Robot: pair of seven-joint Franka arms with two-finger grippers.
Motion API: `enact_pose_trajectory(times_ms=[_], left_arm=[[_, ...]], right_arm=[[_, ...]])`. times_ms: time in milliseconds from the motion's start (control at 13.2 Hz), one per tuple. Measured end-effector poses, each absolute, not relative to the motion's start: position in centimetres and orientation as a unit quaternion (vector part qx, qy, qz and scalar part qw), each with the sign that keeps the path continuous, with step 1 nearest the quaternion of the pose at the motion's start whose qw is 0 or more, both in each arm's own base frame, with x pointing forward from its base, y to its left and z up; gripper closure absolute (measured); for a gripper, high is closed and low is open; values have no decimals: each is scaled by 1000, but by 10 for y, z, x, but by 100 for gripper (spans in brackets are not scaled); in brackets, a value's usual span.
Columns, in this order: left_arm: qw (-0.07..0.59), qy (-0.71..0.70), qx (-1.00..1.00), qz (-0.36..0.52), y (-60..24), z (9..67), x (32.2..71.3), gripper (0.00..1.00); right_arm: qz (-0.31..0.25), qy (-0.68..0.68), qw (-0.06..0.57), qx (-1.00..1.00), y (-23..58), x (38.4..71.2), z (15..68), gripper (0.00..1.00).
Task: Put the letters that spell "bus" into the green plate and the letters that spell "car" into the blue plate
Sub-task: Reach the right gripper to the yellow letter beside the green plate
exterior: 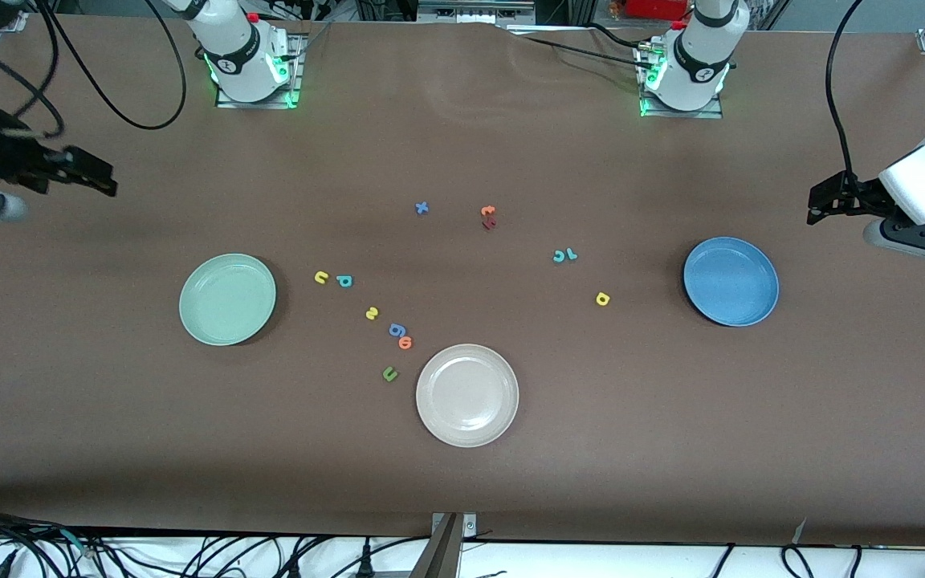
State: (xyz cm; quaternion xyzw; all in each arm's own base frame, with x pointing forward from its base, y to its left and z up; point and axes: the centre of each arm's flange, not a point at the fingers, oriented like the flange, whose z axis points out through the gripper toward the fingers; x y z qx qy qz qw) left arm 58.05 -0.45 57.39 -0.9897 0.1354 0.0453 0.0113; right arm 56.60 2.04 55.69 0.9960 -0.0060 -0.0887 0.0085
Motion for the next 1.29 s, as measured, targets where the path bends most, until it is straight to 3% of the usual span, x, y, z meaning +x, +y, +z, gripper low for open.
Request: enact_pose_trajectory(times_ms=[227, 455, 758, 1288], left_arm=[[11, 135, -990, 45, -4, 574, 581, 0], [11, 135, -990, 44, -4, 575, 581, 0], [12, 134, -990, 37, -2, 582, 581, 0], [13, 131, -991, 32, 1, 587, 582, 0]], right_arm=[[-129, 7, 13, 992, 28, 585, 505, 0], [-128, 2, 23, 992, 72, 595, 479, 0], [-91, -51, 41, 994, 179, 592, 436, 0], [-21, -202, 27, 979, 275, 564, 297, 0]])
